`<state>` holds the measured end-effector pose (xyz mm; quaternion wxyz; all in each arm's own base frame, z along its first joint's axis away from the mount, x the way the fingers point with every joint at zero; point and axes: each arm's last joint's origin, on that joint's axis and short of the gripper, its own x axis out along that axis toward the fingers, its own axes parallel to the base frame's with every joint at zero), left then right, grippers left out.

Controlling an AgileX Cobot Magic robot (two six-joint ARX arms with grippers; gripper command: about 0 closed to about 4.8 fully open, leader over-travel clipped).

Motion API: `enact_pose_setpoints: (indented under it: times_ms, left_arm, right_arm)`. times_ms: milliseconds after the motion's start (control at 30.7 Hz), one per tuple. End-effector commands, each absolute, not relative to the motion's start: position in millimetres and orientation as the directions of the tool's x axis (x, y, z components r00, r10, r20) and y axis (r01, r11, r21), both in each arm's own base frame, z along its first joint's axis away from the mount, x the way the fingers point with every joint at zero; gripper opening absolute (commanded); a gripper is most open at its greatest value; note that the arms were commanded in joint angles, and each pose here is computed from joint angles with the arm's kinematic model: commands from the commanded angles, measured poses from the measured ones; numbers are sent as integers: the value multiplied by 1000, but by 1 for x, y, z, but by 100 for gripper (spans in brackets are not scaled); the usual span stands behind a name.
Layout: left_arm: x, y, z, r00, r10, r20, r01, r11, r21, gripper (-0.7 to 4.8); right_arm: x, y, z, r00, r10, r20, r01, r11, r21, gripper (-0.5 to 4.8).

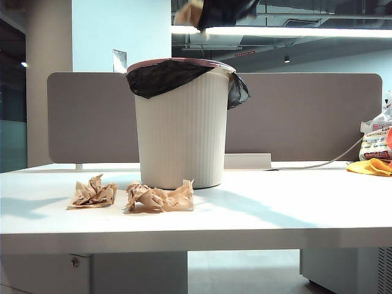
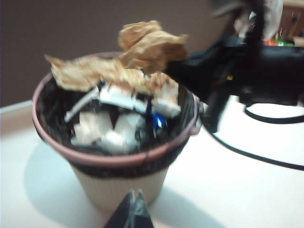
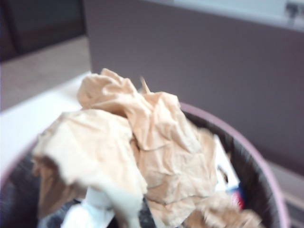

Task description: Pick up all the trash on the table and put it in the trash can.

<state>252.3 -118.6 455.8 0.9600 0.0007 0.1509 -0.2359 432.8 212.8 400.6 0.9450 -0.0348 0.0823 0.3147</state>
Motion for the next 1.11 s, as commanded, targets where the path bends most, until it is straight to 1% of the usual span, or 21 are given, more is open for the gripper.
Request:
enact_pose_setpoints:
  times_ms: [33, 65, 98, 163, 196, 228, 326, 392, 555, 587, 620, 653, 718, 750, 783, 848, 979, 1109]
  left_arm:
    - [249, -117, 452, 820, -460, -340, 464, 883, -74, -6]
    - [249, -117, 452, 817, -460, -349, 464, 882, -76, -6]
    - [249, -117, 451, 815, -458, -354, 463, 883, -77, -6]
    - [248, -117, 452, 817, -454, -355, 460, 885, -74, -6]
    - [248, -116, 452, 818, -455, -352, 460, 885, -74, -6]
    - [248, -116, 453, 819, -456, -349, 460, 885, -74, -6]
    - [248, -116, 454, 822, -457, -341, 461, 884, -74, -6]
    - [248, -116, 455, 822, -457, -340, 461, 884, -74, -6]
    - [244, -115, 457, 822, -458, -340, 462, 884, -74, -6]
    - [241, -113, 458, 822, -457, -340, 461, 884, -74, -6]
    - [238, -112, 460, 822, -457, -338, 461, 884, -76, -6]
    - [235, -111, 461, 821, -460, -337, 460, 884, -84, -6]
    - [228, -107, 464, 821, -461, -337, 461, 883, -86, -6]
    - [224, -106, 465, 820, -460, -340, 460, 884, -86, -6]
    - [220, -104, 466, 820, -460, -340, 460, 884, -86, -6]
    - [211, -100, 470, 822, -463, -333, 462, 883, -85, -6]
    - [188, -91, 478, 802, -503, -322, 500, 861, -99, -6]
    - [170, -82, 478, 791, -496, -357, 497, 862, -98, -6]
  right_arm:
    - [436, 219, 394, 793, 581, -184, -594, 804, -20, 0]
    - [437, 220, 391, 793, 578, -193, -592, 806, -19, 7]
    - [439, 220, 389, 802, 564, -198, -578, 815, -22, 53]
    - [439, 220, 389, 817, 541, -199, -556, 831, -27, 291]
    - [439, 220, 389, 817, 543, -195, -558, 829, -31, 385]
    - [439, 221, 390, 817, 544, -190, -559, 828, -31, 407]
    - [438, 221, 392, 815, 549, -184, -564, 825, -32, 412]
    - [437, 220, 392, 813, 549, -191, -564, 825, -30, 432]
    - [422, 213, 404, 798, 548, -253, -570, 821, -21, 430]
    - [417, 211, 409, 795, 547, -264, -571, 821, -19, 419]
    - [410, 208, 415, 790, 545, -281, -571, 821, -14, 365]
    - [403, 205, 421, 786, 544, -293, -571, 821, -9, 274]
    - [389, 199, 433, 756, 575, -313, -606, 796, -1, 42]
    - [383, 197, 438, 741, 592, -317, -623, 782, 7, -15]
    - [376, 194, 443, 731, 602, -321, -632, 775, 13, -4]
    - [360, 186, 456, 727, 600, -332, -632, 775, 16, -5]
    - [319, 174, 485, 715, 617, -329, -651, 759, 8, -5]
    - [276, 163, 505, 704, 617, -352, -671, 740, -46, -5]
